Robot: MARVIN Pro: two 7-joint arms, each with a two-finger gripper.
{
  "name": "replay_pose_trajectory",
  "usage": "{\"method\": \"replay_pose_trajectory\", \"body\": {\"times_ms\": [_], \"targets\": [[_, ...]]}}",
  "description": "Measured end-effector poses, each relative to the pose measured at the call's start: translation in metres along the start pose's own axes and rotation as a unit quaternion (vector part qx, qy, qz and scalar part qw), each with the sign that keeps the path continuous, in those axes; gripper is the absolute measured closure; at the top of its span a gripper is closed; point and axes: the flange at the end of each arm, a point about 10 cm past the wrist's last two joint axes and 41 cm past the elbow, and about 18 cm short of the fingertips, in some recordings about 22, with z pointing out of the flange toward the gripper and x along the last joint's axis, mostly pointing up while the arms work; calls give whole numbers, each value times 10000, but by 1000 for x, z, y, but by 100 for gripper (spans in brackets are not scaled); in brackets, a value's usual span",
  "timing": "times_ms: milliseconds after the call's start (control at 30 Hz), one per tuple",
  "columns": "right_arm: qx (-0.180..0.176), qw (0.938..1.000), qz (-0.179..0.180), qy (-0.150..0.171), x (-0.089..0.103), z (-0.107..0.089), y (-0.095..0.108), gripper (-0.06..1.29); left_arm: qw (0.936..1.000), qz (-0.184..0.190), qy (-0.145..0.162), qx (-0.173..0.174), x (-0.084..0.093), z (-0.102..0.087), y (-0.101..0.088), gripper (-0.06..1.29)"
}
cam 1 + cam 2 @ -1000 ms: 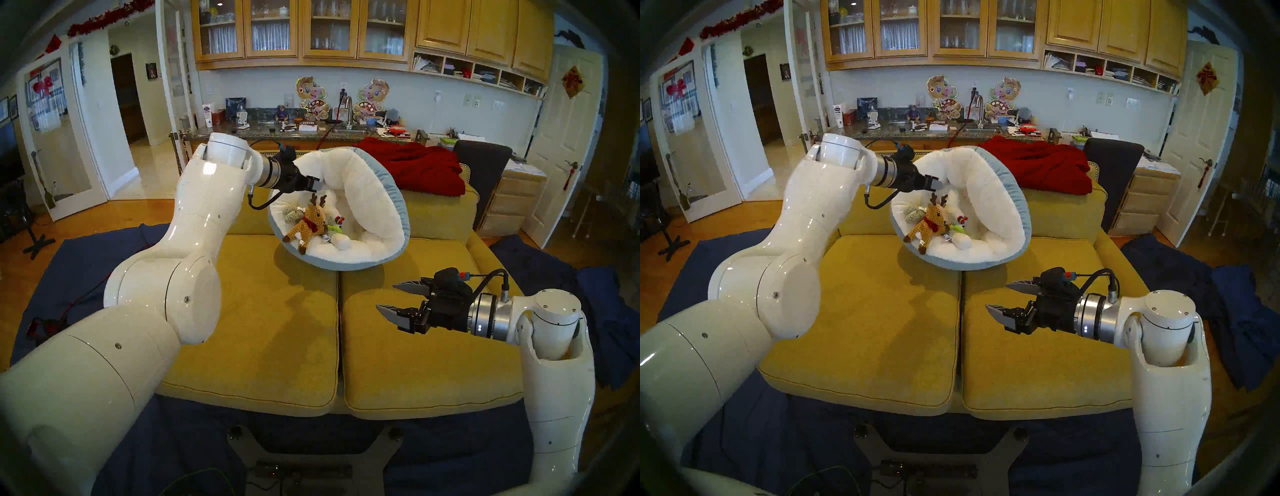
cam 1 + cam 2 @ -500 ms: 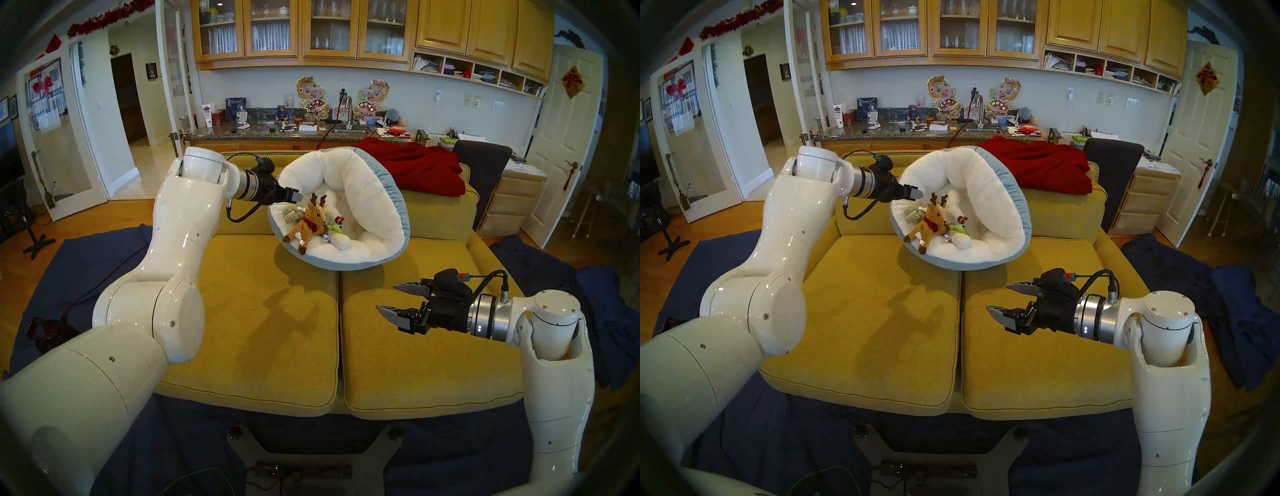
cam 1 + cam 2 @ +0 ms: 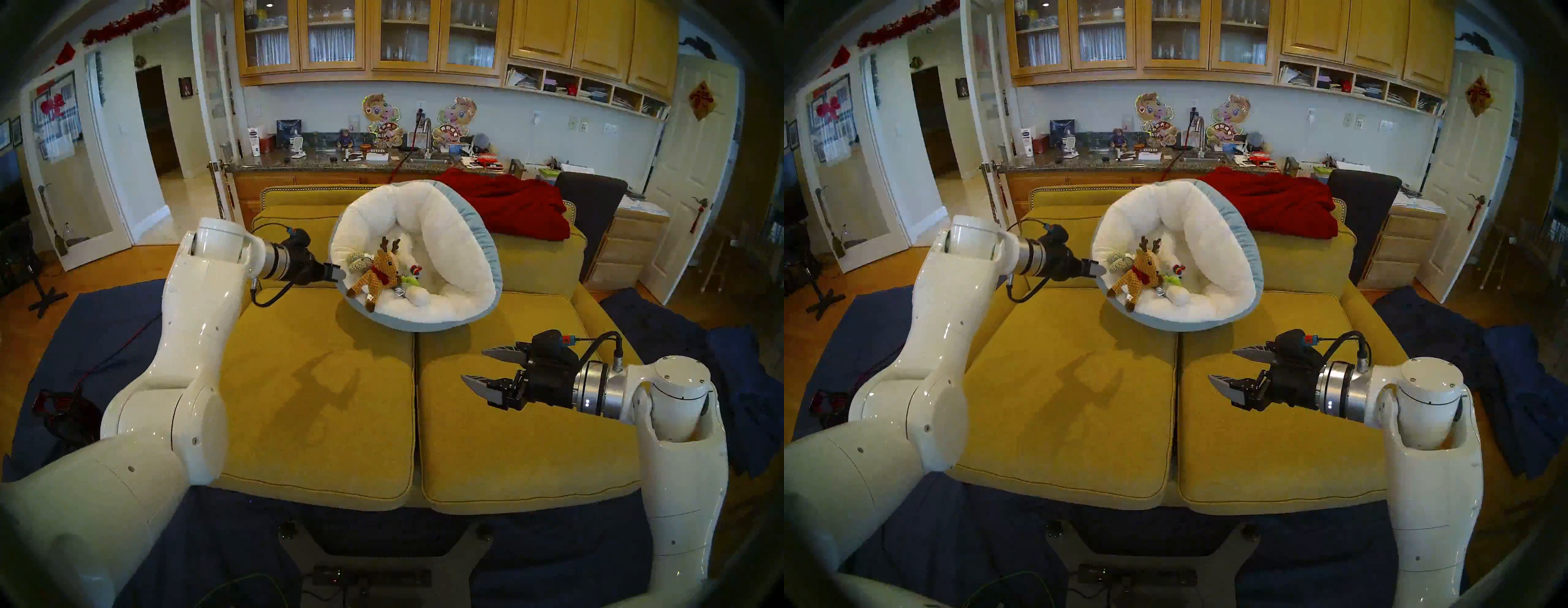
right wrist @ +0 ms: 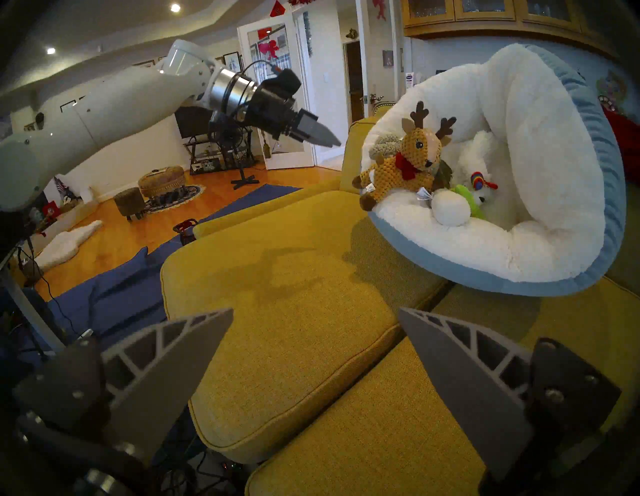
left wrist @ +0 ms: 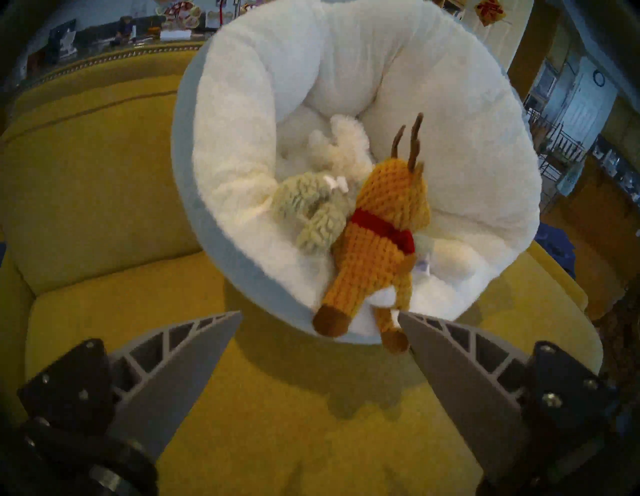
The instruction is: Put toys into dog bed
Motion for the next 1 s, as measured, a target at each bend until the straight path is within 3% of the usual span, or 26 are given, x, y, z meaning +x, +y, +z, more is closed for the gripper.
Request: {"method": "replay_pose_trajectory", "body": {"times_ms": [333, 700, 1000], "targets": [[2, 10000, -42, 15, 1, 0, 0, -1, 9997, 138, 43, -205, -31, -7, 6, 2], [5, 10000, -86, 33, 3, 0, -1, -1, 9949, 756, 410, -531, -39, -15, 29, 2], [5, 9999, -121, 45, 5, -1, -2, -1, 9901, 1134, 711, -426, -51, -19, 44, 2]]}}
